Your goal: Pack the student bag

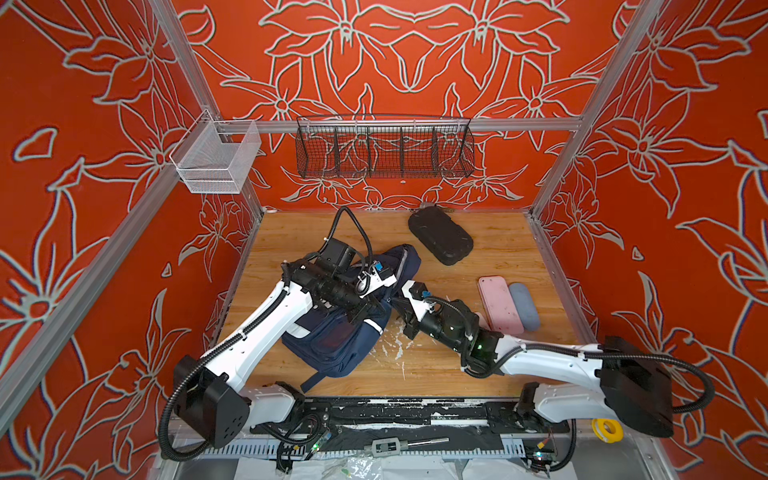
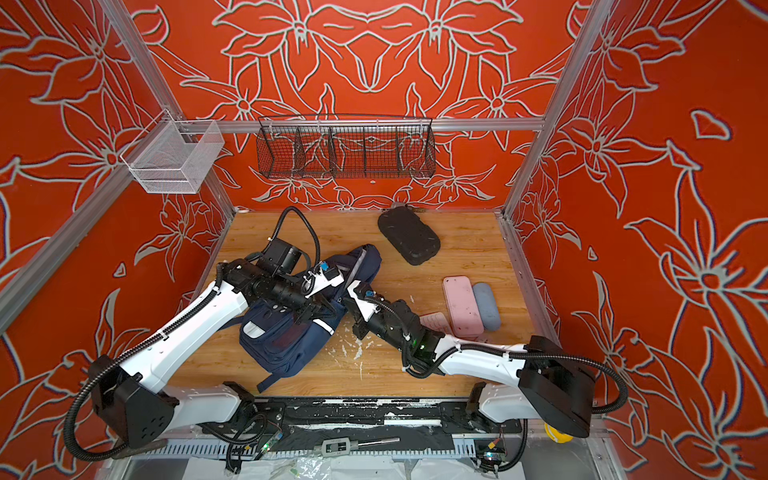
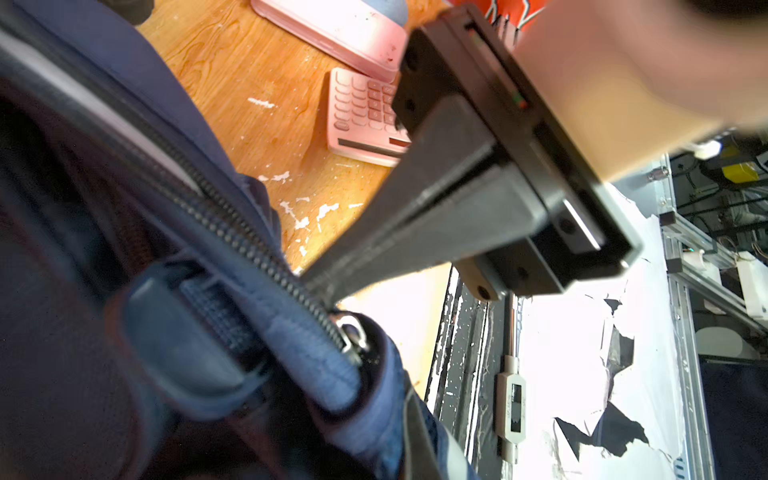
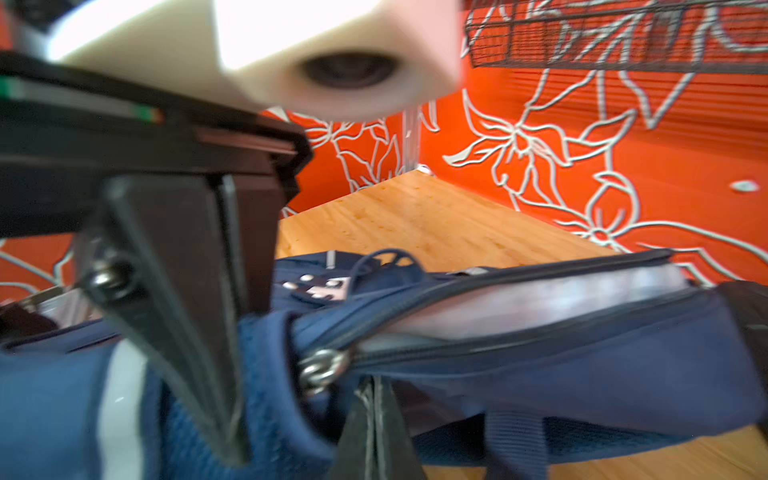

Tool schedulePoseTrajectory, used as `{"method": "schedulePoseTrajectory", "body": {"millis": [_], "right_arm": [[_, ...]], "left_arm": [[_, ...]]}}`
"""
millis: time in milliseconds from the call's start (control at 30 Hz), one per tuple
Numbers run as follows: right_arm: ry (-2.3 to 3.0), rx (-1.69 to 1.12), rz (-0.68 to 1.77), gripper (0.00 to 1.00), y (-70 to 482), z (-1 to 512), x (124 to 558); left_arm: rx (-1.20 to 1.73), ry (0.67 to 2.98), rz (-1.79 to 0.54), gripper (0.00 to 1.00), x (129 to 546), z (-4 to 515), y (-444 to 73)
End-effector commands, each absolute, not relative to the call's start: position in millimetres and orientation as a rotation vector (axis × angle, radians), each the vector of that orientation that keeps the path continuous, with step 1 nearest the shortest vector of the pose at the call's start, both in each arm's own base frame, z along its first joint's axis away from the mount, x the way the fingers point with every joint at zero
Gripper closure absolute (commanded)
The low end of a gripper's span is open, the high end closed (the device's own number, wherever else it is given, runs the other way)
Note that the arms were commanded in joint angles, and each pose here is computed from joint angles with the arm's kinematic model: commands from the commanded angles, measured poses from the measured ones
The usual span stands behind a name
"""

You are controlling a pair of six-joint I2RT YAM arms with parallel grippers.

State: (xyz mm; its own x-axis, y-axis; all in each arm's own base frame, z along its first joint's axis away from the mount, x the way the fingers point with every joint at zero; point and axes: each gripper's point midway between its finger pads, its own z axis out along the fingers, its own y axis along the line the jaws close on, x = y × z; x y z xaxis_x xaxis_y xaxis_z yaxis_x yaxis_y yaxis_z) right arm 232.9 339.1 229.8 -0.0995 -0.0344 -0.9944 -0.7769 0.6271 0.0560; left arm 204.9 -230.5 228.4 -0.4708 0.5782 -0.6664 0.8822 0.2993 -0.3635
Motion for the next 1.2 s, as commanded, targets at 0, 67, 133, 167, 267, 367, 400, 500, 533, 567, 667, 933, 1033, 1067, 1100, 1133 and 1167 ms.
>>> {"method": "schedulePoseTrajectory", "body": {"millis": [0, 67, 133, 167, 267, 367, 400, 500, 533, 567, 667, 933, 1033, 1067, 1100, 1133, 1167], "right_arm": [[1.546, -0.634, 0.611, 1.0, 324, 245, 246], [1.562, -0.632, 0.586, 1.0, 319, 242, 250], [1.594, -0.624, 0.565, 1.0, 313, 237, 254], [1.614, -0.632, 0.559, 1.0, 311, 232, 255], [1.573, -0.754, 0.62, 1.0, 316, 227, 241], [1.526, -0.94, 0.711, 0.88, 334, 223, 217], [1.532, -0.987, 0.742, 0.82, 340, 222, 212], [1.494, -1.055, 0.828, 0.75, 355, 226, 200], [1.463, -1.061, 0.856, 0.74, 358, 230, 196], [1.45, -1.054, 0.882, 0.71, 360, 233, 195], [1.431, -1.038, 0.951, 0.64, 370, 241, 194], [1.38, -0.805, 1.137, 0.6, 380, 269, 206], [1.322, -0.828, 1.243, 0.6, 392, 277, 198], [1.32, -0.852, 1.268, 0.61, 398, 277, 195], [1.328, -0.856, 1.279, 0.63, 402, 276, 195], [1.335, -0.847, 1.292, 0.68, 404, 274, 196], [1.324, -0.825, 1.292, 0.7, 402, 274, 198]], "left_arm": [[1.399, 1.911, -1.132, 1.0, 187, 268, -248], [1.404, 1.926, -1.125, 1.0, 188, 265, -248], [1.409, 1.936, -1.105, 1.0, 190, 262, -247], [1.415, 1.934, -1.095, 1.0, 190, 262, -246], [1.424, 1.936, -1.058, 1.0, 193, 260, -245], [1.446, 1.925, -1.053, 1.0, 195, 261, -246], [1.453, 1.921, -1.05, 1.0, 196, 261, -247], [1.468, 1.914, -1.027, 1.0, 200, 260, -247], [1.477, 1.912, -1.011, 1.0, 202, 260, -247], [1.487, 1.904, -1.0, 1.0, 202, 259, -247], [1.507, 1.861, -0.951, 0.96, 207, 260, -247], [1.585, 1.769, -0.863, 0.83, 209, 260, -245], [1.594, 1.736, -0.828, 0.8, 214, 261, -246], [1.592, 1.738, -0.829, 0.8, 216, 261, -247], [1.593, 1.739, -0.843, 0.83, 218, 261, -248], [1.6, 1.742, -0.859, 0.9, 219, 262, -249], [1.61, 1.758, -0.871, 0.95, 219, 261, -250]]}}
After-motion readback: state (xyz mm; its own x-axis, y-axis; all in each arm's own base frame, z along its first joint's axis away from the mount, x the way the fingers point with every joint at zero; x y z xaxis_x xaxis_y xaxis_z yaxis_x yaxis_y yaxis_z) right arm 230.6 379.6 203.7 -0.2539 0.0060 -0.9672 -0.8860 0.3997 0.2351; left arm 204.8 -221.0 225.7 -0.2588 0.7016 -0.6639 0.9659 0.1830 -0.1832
